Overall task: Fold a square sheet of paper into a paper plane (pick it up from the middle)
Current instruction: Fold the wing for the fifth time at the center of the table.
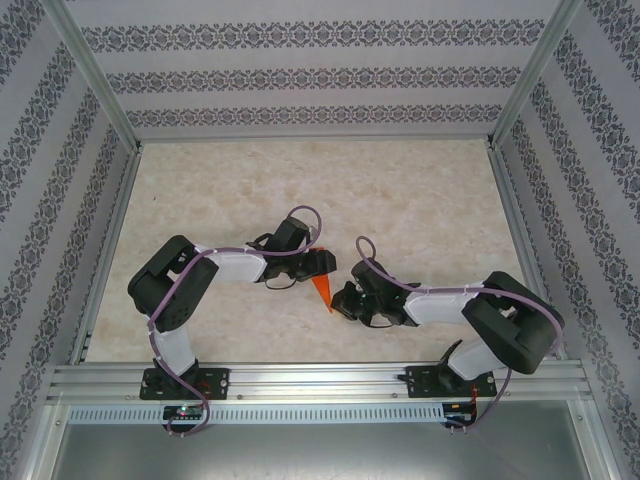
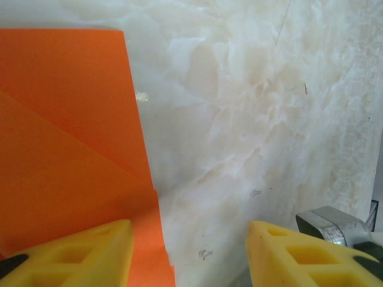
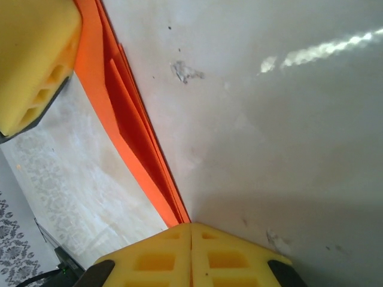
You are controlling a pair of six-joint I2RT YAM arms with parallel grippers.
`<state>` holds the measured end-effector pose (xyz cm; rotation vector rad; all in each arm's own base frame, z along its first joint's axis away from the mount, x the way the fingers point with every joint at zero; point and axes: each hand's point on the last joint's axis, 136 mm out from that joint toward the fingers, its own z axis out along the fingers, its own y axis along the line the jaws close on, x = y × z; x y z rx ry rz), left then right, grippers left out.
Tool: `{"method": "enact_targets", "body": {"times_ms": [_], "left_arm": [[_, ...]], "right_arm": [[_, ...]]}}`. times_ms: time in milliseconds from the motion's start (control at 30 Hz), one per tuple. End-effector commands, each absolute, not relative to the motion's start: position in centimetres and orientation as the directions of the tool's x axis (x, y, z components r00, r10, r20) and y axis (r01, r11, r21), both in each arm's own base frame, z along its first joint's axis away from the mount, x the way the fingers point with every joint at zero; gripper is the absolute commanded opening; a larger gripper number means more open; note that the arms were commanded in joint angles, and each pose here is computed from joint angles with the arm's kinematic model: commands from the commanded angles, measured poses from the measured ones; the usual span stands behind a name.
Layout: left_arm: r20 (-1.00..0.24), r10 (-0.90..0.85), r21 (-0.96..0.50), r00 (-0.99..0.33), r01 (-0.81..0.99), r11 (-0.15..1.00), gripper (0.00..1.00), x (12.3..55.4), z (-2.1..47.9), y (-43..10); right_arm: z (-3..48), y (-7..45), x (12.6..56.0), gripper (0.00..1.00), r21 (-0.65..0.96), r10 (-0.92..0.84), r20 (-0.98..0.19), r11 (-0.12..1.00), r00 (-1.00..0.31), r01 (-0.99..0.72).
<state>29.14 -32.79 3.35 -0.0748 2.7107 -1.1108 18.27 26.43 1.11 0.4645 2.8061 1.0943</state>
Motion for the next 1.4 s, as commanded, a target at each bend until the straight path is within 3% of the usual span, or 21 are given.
{"method": "enact_targets", "body": {"times_ms": [0, 267, 433, 600, 1000, 1267, 1367], "left_arm": [[-0.094, -0.11, -0.599, -0.99, -0.032, 0.8, 0.54, 27.3, -1.2, -30.7], [-0.09, -0.107, -0.602, -0.99, -0.032, 0.798, 0.54, 27.3, -1.3, -30.7], [-0.09, -0.107, -0.605, -0.99, -0.031, 0.796, 0.54, 27.3, -1.2, -30.8], [-0.086, -0.102, -0.604, -0.991, -0.03, 0.796, 0.54, 27.2, -1.2, -30.9], [-0.088, -0.098, -0.597, -0.991, -0.027, 0.802, 0.54, 27.1, -1.3, -30.6], [-0.087, -0.1, -0.594, -0.991, -0.029, 0.804, 0.54, 27.1, -1.5, -30.6], [-0.084, -0.1, -0.599, -0.991, -0.029, 0.8, 0.54, 27.1, -1.4, -30.7]], "right_arm": [[-0.6, 24.2, 15.3, 0.08, 0.574, 0.275, 0.07, 0.775, -0.959, 0.264], [6.4, 26.8, 18.9, 0.1, 0.699, 0.261, -0.107, 0.706, -0.959, 0.114], [6.8, 29.7, 19.7, 0.1, 0.759, 0.243, -0.08, 0.644, -0.967, 0.099], [5.2, 30.9, 20.3, 0.1, 0.746, 0.235, -0.057, 0.656, -0.97, 0.115], [-3.2, 25.0, 14.9, 0.08, 0.551, 0.256, 0.088, 0.793, -0.963, 0.261], [-2.5, 24.2, 13.5, 0.08, 0.591, 0.259, 0.125, 0.756, -0.958, 0.281], [-0.3, 25.2, 14.9, 0.1, 0.654, 0.245, 0.062, 0.722, -0.967, 0.225]]}}
